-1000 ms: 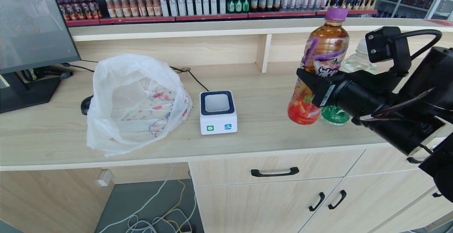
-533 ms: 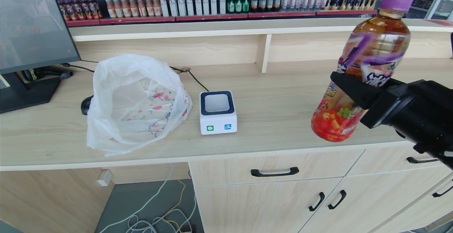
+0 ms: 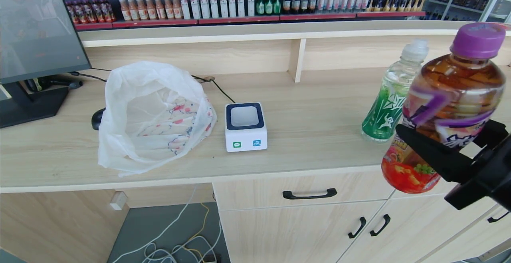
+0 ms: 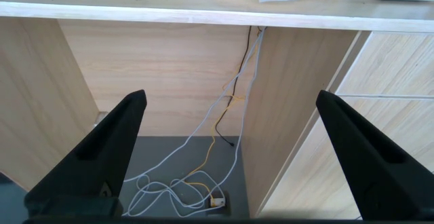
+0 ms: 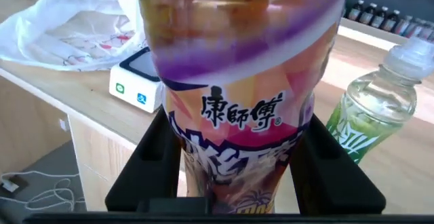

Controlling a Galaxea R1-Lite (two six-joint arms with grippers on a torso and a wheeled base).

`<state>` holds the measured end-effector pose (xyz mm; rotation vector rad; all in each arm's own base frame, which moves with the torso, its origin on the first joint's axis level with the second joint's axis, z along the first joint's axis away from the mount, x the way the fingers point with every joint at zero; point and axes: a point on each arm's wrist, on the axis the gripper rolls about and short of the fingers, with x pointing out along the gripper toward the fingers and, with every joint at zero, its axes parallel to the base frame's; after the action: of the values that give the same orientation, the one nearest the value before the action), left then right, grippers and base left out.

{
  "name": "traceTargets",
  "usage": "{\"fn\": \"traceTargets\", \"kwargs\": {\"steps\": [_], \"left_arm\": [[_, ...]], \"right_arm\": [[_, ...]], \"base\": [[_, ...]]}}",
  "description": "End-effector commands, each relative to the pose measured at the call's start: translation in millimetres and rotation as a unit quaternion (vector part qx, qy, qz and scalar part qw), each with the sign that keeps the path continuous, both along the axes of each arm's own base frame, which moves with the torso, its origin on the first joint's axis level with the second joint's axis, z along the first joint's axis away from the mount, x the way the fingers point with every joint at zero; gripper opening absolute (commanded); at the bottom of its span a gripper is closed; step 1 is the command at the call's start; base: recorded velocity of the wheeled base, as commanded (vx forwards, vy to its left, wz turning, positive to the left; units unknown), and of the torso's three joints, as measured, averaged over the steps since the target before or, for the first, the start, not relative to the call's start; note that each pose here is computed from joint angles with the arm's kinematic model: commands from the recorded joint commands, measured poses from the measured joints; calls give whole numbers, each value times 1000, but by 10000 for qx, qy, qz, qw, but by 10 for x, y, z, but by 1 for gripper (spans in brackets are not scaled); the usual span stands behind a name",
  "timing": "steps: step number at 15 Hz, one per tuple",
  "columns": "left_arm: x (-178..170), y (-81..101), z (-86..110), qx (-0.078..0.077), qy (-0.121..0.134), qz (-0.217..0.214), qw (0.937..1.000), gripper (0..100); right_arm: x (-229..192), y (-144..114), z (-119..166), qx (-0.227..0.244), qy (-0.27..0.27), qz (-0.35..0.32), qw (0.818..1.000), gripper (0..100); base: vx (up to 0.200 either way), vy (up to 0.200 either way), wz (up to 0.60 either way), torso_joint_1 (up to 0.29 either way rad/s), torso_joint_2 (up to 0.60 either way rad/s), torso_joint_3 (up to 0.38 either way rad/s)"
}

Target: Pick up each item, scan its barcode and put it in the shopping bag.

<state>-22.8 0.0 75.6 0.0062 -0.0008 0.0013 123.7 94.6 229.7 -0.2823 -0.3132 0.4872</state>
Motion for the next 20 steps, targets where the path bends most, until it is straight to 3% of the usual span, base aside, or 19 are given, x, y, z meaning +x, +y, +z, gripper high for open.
{"fn": "traceTargets", "kwargs": {"steps": [1,5,9,13,14,16,19,20], "left_arm": [[0,0,0,0,-3,1,10000,100],[0,0,0,0,-3,9,10000,100],[0,0,0,0,-3,1,10000,100],[0,0,0,0,-3,1,10000,100],[0,0,0,0,-3,1,10000,100],[0,0,0,0,-3,1,10000,100],[0,0,0,0,-3,9,10000,100],[0,0,0,0,-3,1,10000,100]], "right_arm": [[-92,15,-157,-512,-91,140,9985,0],[-132,172,-375,-1755,-720,346,9812,0],[-115,418,-453,-2433,-1640,488,9548,0],[-164,554,-484,-2838,-2388,512,9273,0],[-181,618,-475,-3165,-2905,672,9005,0],[-189,644,-433,-3280,-3498,854,8733,0],[-213,612,-454,-3321,-3634,836,8664,0],[-227,595,-479,-3448,-3846,959,8509,0]], "base": [[0,0,0,0,0,0],[0,0,0,0,0,0],[0,0,0,0,0,0],[0,0,0,0,0,0],[0,0,0,0,0,0],[0,0,0,0,0,0],[0,0,0,0,0,0],[0,0,0,0,0,0]]}}
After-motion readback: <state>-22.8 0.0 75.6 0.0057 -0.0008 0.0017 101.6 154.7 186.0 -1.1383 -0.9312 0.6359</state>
